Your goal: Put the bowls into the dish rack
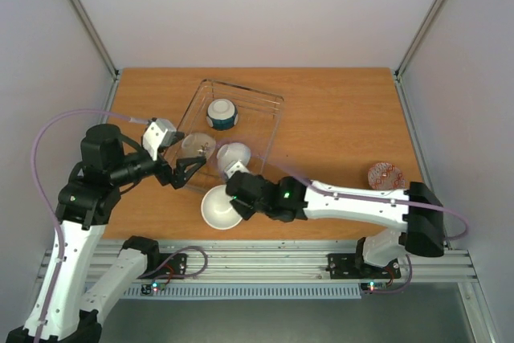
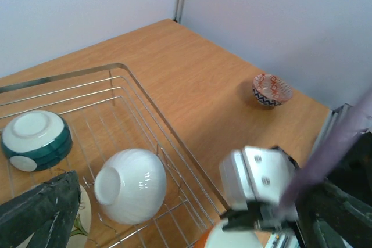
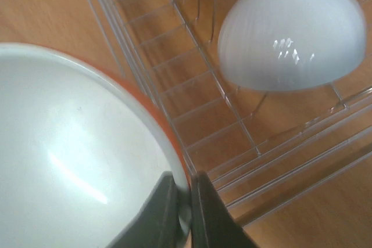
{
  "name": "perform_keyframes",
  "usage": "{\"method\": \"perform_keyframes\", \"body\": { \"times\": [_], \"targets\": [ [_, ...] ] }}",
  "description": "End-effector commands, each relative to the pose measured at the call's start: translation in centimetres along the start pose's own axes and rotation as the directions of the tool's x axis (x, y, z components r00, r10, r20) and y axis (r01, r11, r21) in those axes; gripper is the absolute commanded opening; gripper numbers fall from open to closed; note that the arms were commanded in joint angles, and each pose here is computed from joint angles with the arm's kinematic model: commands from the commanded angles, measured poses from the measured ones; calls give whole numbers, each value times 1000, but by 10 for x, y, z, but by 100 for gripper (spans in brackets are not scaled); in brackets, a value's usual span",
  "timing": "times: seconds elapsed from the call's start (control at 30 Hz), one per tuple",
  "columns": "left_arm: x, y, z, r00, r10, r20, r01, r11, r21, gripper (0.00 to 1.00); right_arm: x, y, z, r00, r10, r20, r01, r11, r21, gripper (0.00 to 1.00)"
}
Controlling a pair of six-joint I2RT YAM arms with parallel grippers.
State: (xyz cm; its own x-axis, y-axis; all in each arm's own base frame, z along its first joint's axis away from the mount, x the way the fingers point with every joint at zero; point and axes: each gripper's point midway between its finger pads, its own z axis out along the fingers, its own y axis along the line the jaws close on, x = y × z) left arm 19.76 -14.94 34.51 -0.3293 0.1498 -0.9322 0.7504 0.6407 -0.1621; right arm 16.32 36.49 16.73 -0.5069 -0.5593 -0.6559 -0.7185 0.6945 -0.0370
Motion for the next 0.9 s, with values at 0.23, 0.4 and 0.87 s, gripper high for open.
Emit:
{"method": "perform_keyframes", "body": {
  "times": [0.23, 0.4, 0.87],
  "targets": [
    [29, 33, 6, 991, -101, -86, 90, 989, -118, 99, -74, -51, -71, 941, 149, 303, -158, 987, 5, 1],
    [29, 10, 7, 988, -132, -84, 135, 990, 36, 99, -85, -76, -66, 919, 214, 330, -228, 974, 1, 1],
    [23, -5, 2, 959, -275, -71, 284, 925, 251, 99, -96, -90, -63, 846, 328, 420, -251, 940, -229, 1]
  ]
}}
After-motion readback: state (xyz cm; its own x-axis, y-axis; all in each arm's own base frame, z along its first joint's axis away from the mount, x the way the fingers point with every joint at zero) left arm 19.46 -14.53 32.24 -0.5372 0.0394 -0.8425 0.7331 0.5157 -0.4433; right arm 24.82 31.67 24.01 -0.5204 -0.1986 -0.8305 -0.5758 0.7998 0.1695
